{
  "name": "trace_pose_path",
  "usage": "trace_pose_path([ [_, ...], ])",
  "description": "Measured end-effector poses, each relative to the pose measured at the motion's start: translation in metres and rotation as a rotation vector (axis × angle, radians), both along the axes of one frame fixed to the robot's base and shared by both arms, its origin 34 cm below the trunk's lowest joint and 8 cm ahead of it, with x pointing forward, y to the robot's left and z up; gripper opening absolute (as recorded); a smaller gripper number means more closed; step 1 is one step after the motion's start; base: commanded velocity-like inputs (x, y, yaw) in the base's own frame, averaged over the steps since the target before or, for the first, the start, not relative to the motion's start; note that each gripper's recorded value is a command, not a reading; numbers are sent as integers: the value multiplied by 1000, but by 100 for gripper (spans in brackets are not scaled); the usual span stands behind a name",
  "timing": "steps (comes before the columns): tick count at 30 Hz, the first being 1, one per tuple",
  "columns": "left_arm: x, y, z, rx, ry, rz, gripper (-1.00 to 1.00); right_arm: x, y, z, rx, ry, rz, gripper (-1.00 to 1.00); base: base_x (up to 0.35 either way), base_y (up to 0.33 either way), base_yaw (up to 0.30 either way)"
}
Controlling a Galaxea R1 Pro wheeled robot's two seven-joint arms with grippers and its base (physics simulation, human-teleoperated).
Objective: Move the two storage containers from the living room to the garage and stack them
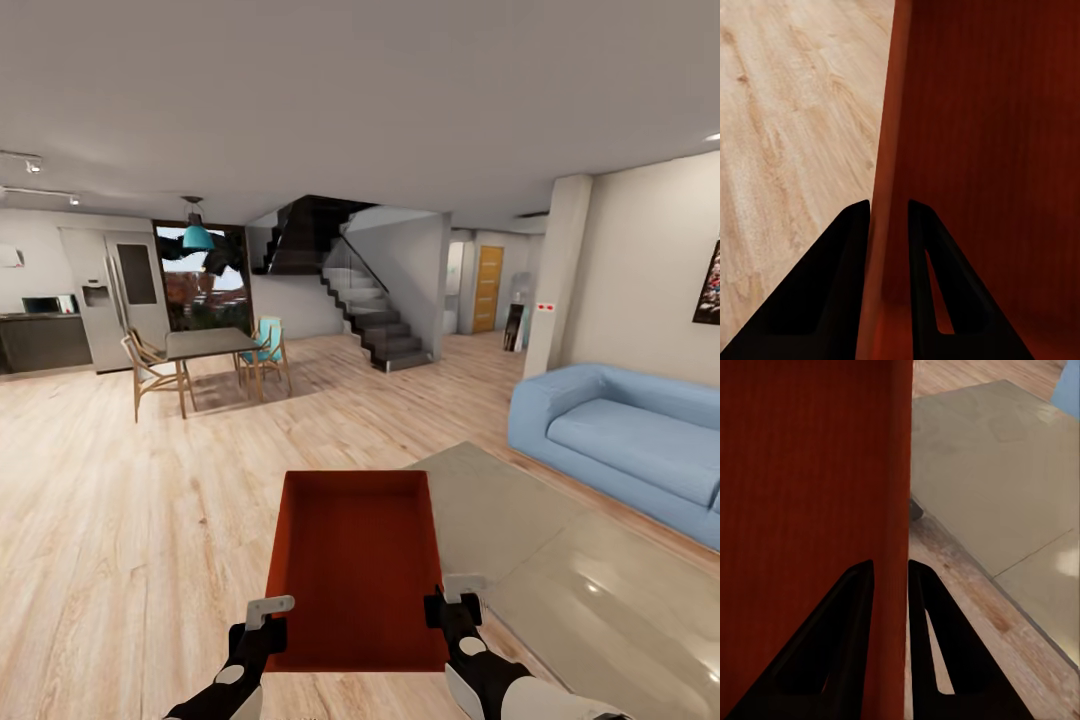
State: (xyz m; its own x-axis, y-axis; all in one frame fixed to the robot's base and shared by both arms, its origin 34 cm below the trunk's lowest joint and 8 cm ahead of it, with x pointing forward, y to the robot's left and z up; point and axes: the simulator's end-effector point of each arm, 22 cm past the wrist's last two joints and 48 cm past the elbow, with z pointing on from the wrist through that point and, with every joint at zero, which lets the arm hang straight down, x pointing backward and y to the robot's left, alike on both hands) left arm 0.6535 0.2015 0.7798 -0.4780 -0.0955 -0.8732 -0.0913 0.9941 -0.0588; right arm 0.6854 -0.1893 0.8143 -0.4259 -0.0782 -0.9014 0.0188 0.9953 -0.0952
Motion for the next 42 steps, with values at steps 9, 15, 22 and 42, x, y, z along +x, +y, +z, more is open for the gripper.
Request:
trace_pose_path([
  [9, 0, 0, 0, 0, 0, 0, -100, 0, 0, 0, 0, 0, 0, -100, 0, 0, 300],
  [15, 0, 0, 0, 0, 0, 0, -100, 0, 0, 0, 0, 0, 0, -100, 0, 0, 300],
  [22, 0, 0, 0, 0, 0, 0, -100, 0, 0, 0, 0, 0, 0, -100, 0, 0, 300],
  [42, 0, 1, 0, -1, 0, -1, -100, -1, 1, 0, -1, 0, -1, -100, 132, 0, 165],
])
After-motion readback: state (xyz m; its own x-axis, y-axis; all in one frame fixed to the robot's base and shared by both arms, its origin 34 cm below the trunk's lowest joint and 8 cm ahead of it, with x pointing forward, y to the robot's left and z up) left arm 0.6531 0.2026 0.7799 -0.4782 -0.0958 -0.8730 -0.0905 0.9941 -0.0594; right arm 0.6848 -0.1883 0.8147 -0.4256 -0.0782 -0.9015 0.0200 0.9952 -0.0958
